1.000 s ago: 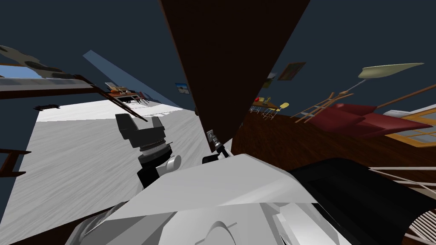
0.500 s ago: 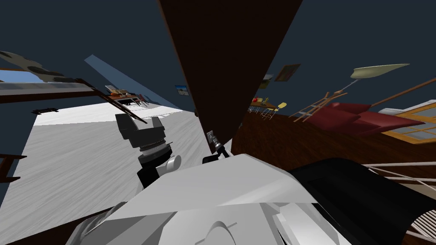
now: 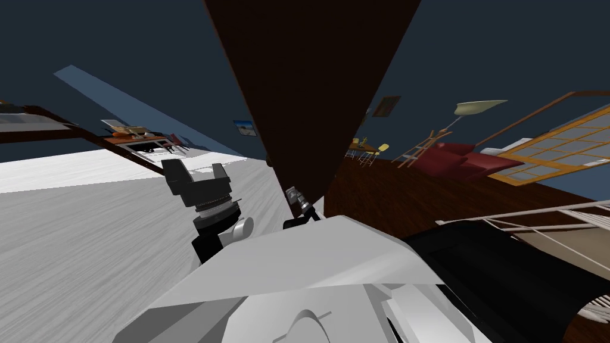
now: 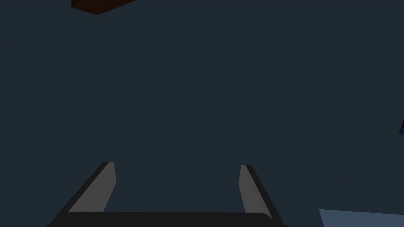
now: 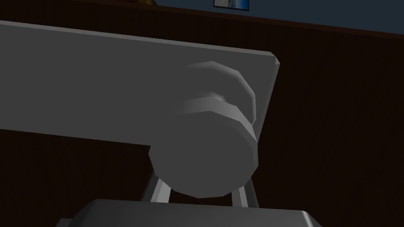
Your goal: Push the door open
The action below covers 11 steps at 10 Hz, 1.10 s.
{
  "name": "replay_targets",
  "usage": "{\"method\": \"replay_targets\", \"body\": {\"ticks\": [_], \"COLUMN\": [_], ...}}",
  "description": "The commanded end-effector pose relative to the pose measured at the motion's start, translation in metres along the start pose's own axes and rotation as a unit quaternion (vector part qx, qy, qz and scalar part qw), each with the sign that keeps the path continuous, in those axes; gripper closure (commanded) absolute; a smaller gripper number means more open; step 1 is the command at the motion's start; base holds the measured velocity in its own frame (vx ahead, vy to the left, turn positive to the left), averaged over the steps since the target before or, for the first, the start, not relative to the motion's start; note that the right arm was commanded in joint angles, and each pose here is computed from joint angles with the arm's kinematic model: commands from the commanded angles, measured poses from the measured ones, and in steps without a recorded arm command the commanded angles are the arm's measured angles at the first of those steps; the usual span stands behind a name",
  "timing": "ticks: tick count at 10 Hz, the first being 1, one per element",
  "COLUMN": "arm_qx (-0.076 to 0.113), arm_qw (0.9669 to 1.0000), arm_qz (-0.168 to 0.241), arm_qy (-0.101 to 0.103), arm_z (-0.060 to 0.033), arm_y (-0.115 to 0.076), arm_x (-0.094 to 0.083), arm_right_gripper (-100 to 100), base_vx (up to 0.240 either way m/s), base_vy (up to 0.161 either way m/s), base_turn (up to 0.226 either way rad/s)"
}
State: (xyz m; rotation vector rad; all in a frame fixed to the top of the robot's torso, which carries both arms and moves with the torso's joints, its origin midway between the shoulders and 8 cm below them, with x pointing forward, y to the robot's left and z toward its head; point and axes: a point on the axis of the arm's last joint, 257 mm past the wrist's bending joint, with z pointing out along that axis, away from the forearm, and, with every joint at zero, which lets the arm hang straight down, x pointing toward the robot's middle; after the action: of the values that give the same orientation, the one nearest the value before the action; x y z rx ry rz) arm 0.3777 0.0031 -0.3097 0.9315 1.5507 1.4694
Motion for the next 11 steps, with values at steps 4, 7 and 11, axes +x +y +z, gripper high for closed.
{"method": "replay_targets", "body": {"ticks": [4, 7, 11], "arm_qx": [0.009, 0.015, 0.019], "arm_qw": [0.9999, 0.9996, 0.9993], "arm_qz": [-0.013, -0.024, -0.033], "arm_qy": [0.004, 0.006, 0.004], "arm_z": [0.0024, 0.011, 0.0233], "arm_y": [-0.013, -0.023, -0.031], "arm_x": [-0.011, -0.026, -0.042], "arm_right_gripper": [-100, -100, -100], "base_vx": [0.055, -0.04, -0.021], "base_vy": [-0.035, -0.14, -0.107], "base_turn": [-0.063, 0.017, 0.015]}}
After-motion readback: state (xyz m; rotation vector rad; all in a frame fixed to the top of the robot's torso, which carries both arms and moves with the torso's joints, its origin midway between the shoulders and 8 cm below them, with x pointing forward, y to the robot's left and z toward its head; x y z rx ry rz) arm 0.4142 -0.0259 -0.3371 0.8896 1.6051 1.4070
